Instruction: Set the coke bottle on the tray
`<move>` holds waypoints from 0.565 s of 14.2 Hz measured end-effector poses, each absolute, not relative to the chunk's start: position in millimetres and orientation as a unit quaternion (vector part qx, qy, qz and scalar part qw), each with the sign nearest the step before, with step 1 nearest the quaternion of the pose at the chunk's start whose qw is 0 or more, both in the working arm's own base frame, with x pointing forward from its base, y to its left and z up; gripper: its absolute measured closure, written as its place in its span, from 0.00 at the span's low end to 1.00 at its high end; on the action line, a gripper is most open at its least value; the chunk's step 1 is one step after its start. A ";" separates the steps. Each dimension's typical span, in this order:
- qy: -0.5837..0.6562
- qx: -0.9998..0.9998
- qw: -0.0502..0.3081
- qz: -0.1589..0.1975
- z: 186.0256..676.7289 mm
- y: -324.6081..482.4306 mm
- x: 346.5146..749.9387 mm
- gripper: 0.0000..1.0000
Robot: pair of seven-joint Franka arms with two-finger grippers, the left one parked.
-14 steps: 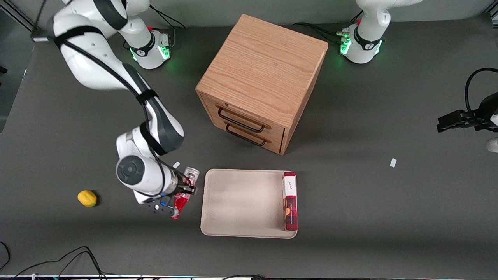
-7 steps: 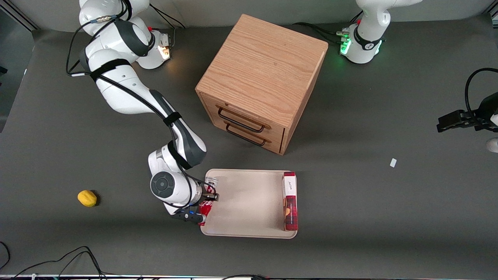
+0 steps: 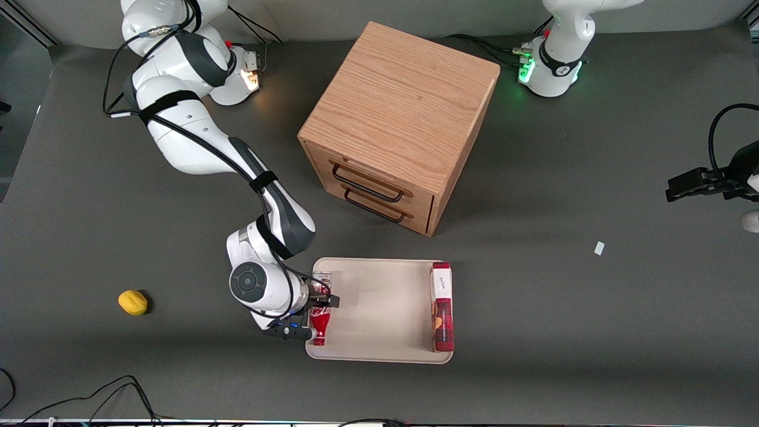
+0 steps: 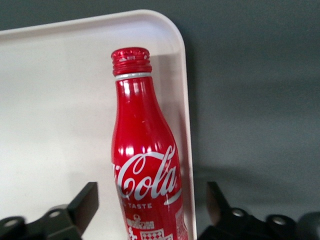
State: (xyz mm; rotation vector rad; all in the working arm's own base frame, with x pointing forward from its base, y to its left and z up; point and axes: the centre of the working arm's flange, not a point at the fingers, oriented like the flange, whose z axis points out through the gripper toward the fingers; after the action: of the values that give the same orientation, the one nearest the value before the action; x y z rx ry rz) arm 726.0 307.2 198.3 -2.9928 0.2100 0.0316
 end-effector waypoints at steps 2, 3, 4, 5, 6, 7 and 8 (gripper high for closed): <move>0.071 -0.995 0.069 0.010 216.3 304.5 729.8 0.00; 0.070 -0.995 0.065 0.011 237.4 302.5 731.3 0.00; 0.069 -0.996 0.060 0.013 266.9 299.6 731.0 0.00; 0.068 -0.996 0.053 0.016 300.4 294.9 729.0 0.00; 0.068 -0.996 0.046 0.016 338.7 288.3 725.1 0.00; 0.069 -0.997 0.039 0.016 379.6 279.4 719.1 0.00; 0.072 -0.997 0.031 0.017 422.0 267.7 709.8 0.00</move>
State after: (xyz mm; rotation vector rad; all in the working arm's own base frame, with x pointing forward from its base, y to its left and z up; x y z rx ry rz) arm 709.8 267.7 422.0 -3.0720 0.2225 0.0527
